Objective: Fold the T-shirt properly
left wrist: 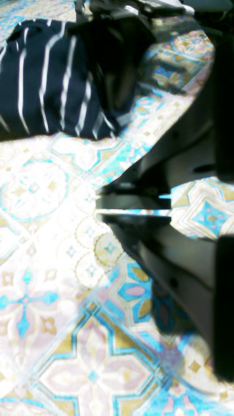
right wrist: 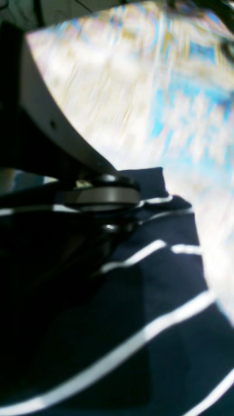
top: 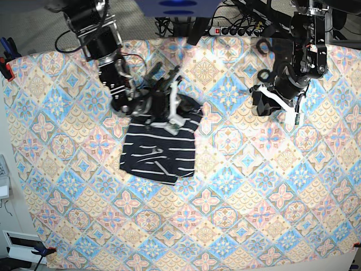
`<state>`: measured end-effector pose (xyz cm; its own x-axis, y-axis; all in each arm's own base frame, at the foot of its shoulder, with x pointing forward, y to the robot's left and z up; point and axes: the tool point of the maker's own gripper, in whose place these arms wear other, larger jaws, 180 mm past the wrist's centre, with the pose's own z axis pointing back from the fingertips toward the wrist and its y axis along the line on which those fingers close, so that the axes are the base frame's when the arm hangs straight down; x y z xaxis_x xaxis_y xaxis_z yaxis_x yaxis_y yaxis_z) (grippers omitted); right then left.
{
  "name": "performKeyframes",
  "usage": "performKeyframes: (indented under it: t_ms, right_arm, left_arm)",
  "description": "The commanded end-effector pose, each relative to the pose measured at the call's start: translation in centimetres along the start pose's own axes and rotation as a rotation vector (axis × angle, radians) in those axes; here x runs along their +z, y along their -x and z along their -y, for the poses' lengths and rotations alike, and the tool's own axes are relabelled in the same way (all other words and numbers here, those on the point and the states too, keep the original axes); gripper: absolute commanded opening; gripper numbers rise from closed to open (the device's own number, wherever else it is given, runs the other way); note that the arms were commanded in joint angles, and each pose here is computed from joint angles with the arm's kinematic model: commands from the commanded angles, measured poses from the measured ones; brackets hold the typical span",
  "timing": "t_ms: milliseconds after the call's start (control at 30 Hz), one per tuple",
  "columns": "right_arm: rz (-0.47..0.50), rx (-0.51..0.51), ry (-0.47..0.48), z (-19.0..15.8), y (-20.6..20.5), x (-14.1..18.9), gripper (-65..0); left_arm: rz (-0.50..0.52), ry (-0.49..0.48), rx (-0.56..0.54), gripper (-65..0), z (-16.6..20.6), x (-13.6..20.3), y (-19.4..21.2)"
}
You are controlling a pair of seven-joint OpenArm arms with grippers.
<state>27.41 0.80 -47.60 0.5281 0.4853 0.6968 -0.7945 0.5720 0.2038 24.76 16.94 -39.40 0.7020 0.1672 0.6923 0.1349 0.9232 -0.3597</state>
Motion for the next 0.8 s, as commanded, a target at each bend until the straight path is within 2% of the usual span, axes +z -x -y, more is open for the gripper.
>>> performKeyframes:
  t_ms: [0, 133, 333, 500, 767]
  right_arm:
    - [-0.05, 0.008, 0.083, 2.8, 0.9, 1.2, -57.9]
    - [-0.059, 0.019, 0.146, 6.0, 1.0, 3.2, -57.9]
    - [-0.127, 0.034, 0.233, 10.0, 3.7, 7.0, -57.8]
    - [-0.174, 0.051, 0.273, 11.9, 5.2, 9.3, -57.8]
    - [-0.172, 0.063, 0.297, 13.0, 4.8, 10.1, -57.8]
  left_arm:
    - [0.033, 0.01, -0.006, -63.8, 0.1, 0.1, -1.0]
    - [0.027, 0.009, 0.002, -63.8, -0.1, -0.1, -0.7]
    - [0.026, 0.008, 0.004, -63.8, -0.1, -0.1, -0.7]
    - [0.026, 0.008, 0.004, -63.8, -0.1, -0.1, -0.7]
    - [0.034, 0.011, 0.002, -63.8, 0.0, -0.2, -1.1]
